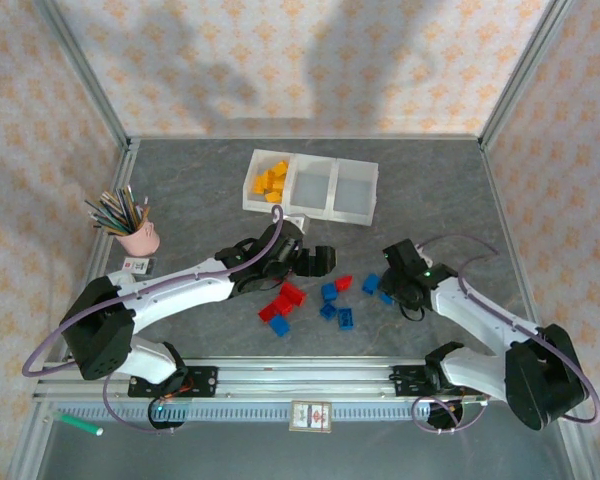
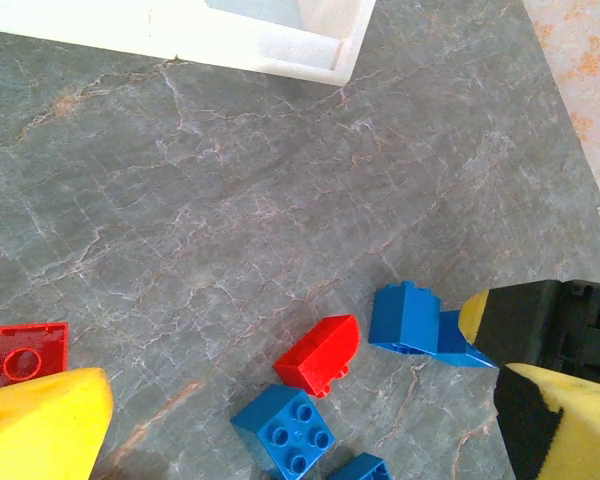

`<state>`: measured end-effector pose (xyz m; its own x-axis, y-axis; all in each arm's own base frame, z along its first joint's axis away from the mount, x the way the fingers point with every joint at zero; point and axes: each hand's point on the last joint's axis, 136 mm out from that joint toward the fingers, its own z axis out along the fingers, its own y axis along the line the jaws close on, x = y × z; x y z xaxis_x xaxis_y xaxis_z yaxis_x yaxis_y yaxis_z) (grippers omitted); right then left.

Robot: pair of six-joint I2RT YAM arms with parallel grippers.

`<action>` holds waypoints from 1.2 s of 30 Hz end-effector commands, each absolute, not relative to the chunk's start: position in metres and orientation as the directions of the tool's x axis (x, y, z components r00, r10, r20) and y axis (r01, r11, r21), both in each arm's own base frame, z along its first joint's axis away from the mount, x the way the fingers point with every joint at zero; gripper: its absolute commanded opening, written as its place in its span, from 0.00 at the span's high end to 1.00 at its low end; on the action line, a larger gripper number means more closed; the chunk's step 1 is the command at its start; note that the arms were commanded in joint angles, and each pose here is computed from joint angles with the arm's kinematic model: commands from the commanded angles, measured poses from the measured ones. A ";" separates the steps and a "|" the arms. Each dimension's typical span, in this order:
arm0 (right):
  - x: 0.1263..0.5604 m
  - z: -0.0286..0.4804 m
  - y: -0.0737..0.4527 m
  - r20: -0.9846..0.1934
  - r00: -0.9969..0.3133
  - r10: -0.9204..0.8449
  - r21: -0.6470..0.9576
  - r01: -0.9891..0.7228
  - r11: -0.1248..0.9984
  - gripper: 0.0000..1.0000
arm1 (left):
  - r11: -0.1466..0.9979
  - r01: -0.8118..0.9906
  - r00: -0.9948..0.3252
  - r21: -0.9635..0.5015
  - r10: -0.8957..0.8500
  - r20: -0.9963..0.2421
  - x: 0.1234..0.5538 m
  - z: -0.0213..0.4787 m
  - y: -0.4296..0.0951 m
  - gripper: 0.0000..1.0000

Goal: Sort the legos into containers by color
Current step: Pick up the lego from the bottom-right of the table, then place the lego in the container.

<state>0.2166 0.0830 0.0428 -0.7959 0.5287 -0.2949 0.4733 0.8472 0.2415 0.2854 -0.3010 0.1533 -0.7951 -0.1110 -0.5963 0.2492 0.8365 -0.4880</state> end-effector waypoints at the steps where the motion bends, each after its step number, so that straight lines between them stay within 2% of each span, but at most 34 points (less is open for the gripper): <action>1: 0.210 0.037 0.081 -0.280 -0.806 0.521 0.218 0.475 0.853 0.48 | 0.832 0.264 -0.794 -0.487 -0.099 -0.600 0.285 0.157 -0.306 0.01; 4: 0.213 0.033 0.088 -0.258 -0.822 0.508 0.220 0.462 0.859 0.50 | 0.834 0.263 -0.798 -0.485 -0.094 -0.595 0.285 0.155 -0.307 0.01; 12: 0.224 0.048 0.087 -0.305 -0.819 0.486 0.217 0.437 0.873 0.70 | 0.825 0.273 -0.788 -0.495 -0.103 -0.606 0.284 0.162 -0.307 0.01; 17: 0.247 0.092 0.092 -0.387 -0.806 0.447 0.236 0.382 0.894 0.71 | 0.837 0.266 -0.760 -0.479 -0.124 -0.639 0.291 0.177 -0.300 0.01; 24: 0.318 0.155 0.140 -0.487 -0.794 0.365 0.353 0.204 0.913 0.71 | 0.852 0.190 -0.698 -0.488 -0.232 -0.677 0.308 0.202 -0.262 0.01; 31: 0.405 0.189 0.217 -0.546 -0.765 0.343 0.536 -0.003 0.844 0.70 | 0.872 0.063 -0.629 -0.485 -0.342 -0.698 0.335 0.215 -0.202 0.01; 36: 0.461 0.190 0.245 -0.594 -0.746 0.301 0.509 -0.059 0.859 0.70 | 0.881 0.019 -0.619 -0.473 -0.361 -0.697 0.350 0.211 -0.187 0.01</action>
